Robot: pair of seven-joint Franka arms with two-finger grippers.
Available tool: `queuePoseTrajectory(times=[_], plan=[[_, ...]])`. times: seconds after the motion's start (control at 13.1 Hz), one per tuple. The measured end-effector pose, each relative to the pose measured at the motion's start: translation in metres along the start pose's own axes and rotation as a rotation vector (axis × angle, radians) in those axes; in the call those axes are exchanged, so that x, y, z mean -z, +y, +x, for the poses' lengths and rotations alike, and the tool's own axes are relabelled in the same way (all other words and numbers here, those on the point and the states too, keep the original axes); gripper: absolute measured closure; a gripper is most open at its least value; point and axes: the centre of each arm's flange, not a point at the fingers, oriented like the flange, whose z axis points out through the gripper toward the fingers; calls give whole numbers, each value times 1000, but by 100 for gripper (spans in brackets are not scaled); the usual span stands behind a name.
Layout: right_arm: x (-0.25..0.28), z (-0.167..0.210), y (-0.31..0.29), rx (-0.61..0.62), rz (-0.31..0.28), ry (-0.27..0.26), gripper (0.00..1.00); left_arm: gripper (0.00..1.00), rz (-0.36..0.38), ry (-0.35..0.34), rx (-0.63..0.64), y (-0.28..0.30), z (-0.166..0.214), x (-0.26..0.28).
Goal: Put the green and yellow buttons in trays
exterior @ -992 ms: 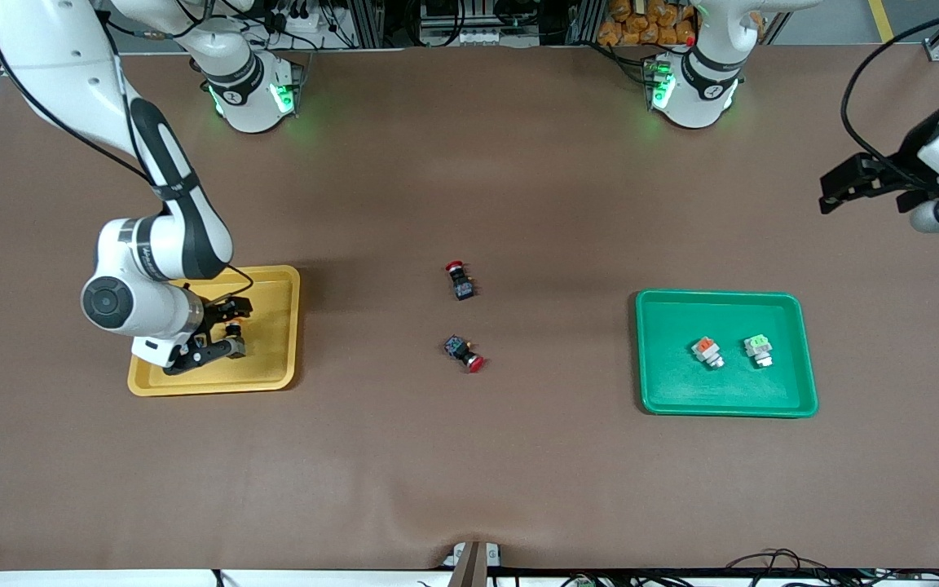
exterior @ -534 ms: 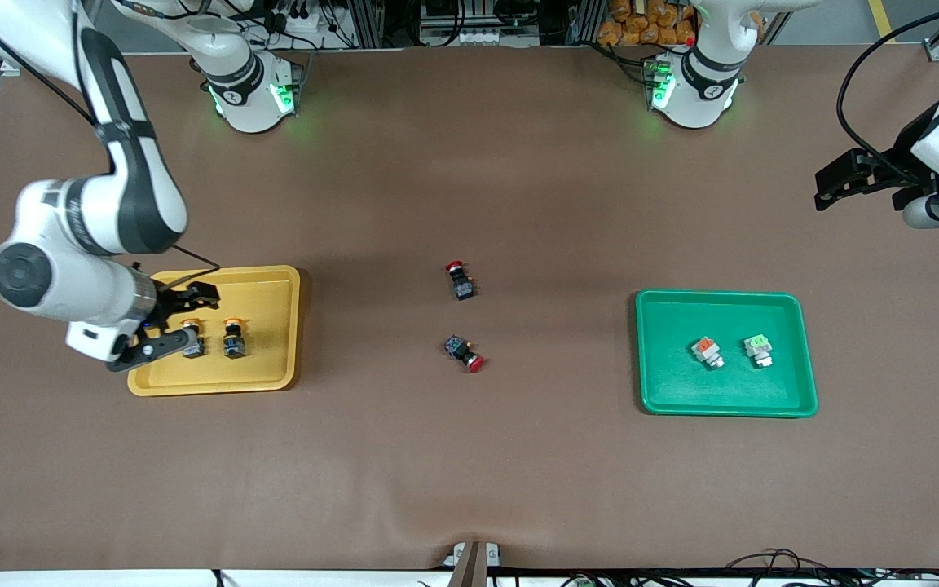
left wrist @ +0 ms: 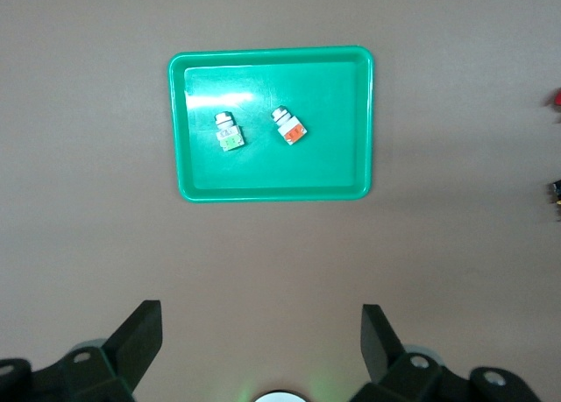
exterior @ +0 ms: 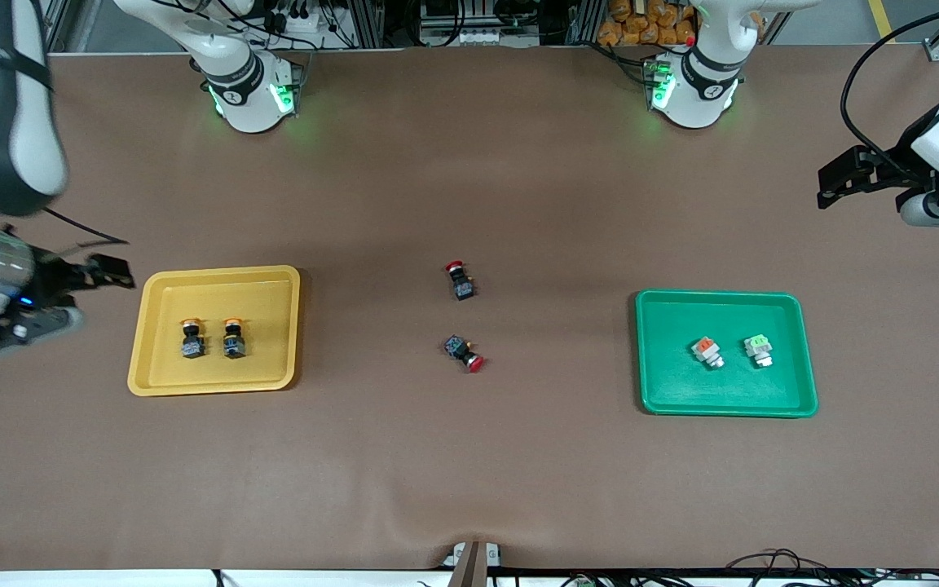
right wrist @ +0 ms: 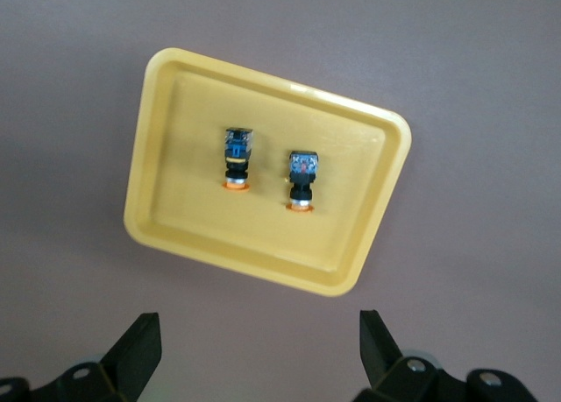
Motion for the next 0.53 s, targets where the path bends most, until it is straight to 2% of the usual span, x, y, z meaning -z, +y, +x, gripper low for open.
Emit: queuePoseTrajectory(times=[0.23,0.53], plan=[[15,1,-12,18,-5,13,0,0,0,0,3,-2,0,0],[29,-11,-18,-13,1,3,0,0,0,0,9,-5,0,0]])
